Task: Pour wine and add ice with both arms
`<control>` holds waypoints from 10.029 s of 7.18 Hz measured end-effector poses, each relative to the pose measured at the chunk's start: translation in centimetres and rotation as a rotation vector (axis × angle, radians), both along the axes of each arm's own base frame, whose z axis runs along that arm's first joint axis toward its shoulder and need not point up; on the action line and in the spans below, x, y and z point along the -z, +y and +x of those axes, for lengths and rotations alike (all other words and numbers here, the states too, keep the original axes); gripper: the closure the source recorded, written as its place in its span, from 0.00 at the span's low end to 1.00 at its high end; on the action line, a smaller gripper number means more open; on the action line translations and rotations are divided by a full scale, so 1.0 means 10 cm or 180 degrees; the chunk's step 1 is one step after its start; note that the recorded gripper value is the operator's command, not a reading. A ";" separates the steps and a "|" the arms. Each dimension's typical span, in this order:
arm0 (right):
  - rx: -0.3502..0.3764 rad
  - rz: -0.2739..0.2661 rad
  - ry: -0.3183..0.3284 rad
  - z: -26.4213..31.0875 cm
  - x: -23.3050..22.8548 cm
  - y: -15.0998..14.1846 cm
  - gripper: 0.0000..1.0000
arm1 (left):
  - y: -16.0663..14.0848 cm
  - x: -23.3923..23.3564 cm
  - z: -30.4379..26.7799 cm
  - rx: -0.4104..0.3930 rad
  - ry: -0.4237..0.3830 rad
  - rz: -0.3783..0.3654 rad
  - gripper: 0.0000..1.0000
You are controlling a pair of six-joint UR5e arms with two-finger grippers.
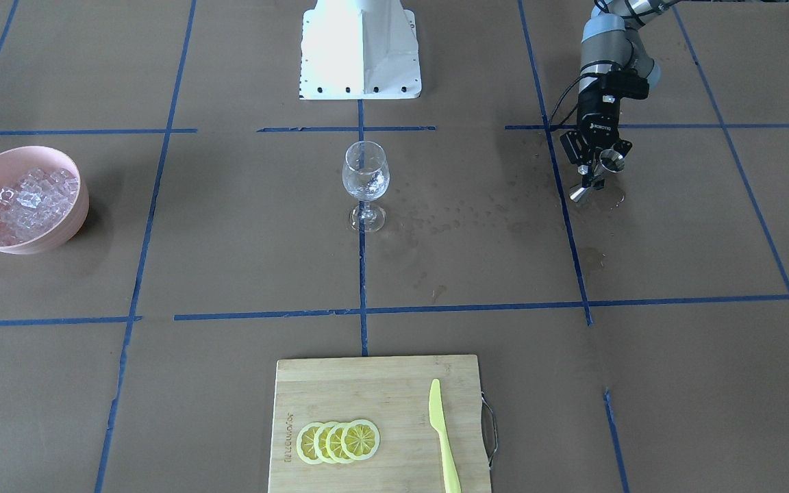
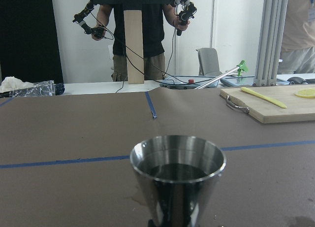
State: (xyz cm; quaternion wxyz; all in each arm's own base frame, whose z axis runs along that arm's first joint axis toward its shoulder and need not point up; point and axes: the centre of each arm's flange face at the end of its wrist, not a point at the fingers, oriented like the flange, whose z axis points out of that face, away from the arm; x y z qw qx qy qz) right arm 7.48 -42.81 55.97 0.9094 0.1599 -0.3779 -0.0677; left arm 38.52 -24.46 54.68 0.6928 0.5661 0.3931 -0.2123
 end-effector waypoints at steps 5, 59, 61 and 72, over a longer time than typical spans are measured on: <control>-0.0001 -0.0012 -0.0001 0.00 -0.02 0.01 0.00 | -0.24 0.48 -0.16 0.0083 -0.0786 0.0601 1.00; -0.0143 -0.0167 -0.0046 0.18 -0.21 0.31 0.00 | 0.31 0.76 -0.47 0.0318 -0.2873 0.1708 1.00; -0.0146 -0.0155 -0.0045 0.18 -0.19 0.31 0.00 | 0.38 0.48 -0.72 0.0268 -0.2596 0.1688 1.00; -0.0144 -0.0125 -0.0043 0.18 -0.14 0.31 0.00 | 1.20 0.28 -0.62 -0.0504 -0.0078 0.0722 1.00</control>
